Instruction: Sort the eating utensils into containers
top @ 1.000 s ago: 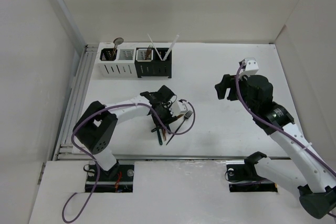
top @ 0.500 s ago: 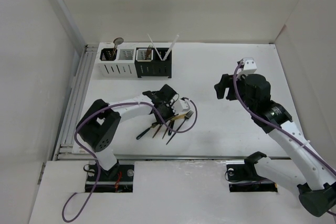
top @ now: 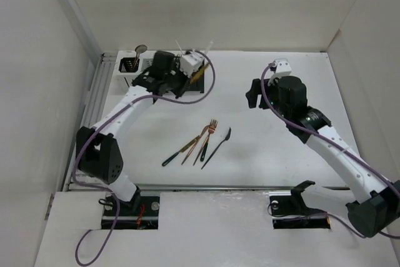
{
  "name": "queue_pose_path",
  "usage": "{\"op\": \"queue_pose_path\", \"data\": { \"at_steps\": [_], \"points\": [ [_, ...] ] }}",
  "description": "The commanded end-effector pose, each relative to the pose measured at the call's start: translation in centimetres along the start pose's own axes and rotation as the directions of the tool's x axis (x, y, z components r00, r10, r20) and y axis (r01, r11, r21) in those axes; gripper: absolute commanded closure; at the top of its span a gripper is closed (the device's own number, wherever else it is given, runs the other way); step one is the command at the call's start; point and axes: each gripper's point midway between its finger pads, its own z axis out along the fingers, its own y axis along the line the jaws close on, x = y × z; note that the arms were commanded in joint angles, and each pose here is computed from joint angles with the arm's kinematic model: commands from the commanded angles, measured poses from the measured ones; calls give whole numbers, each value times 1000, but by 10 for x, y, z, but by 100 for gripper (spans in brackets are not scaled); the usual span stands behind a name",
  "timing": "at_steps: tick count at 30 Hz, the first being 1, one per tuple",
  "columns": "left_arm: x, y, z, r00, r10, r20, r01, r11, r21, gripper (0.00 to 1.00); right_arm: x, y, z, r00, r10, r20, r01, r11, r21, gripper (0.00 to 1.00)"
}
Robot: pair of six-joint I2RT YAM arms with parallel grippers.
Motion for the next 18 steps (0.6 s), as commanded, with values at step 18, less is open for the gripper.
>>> {"op": "queue_pose_path", "data": {
  "at_steps": [18],
  "points": [
    [-117,242,-78,683,46,729,342,862,-375,100,-94,27,92,989,-100,109,108,991,-75,21]
  ]
}}
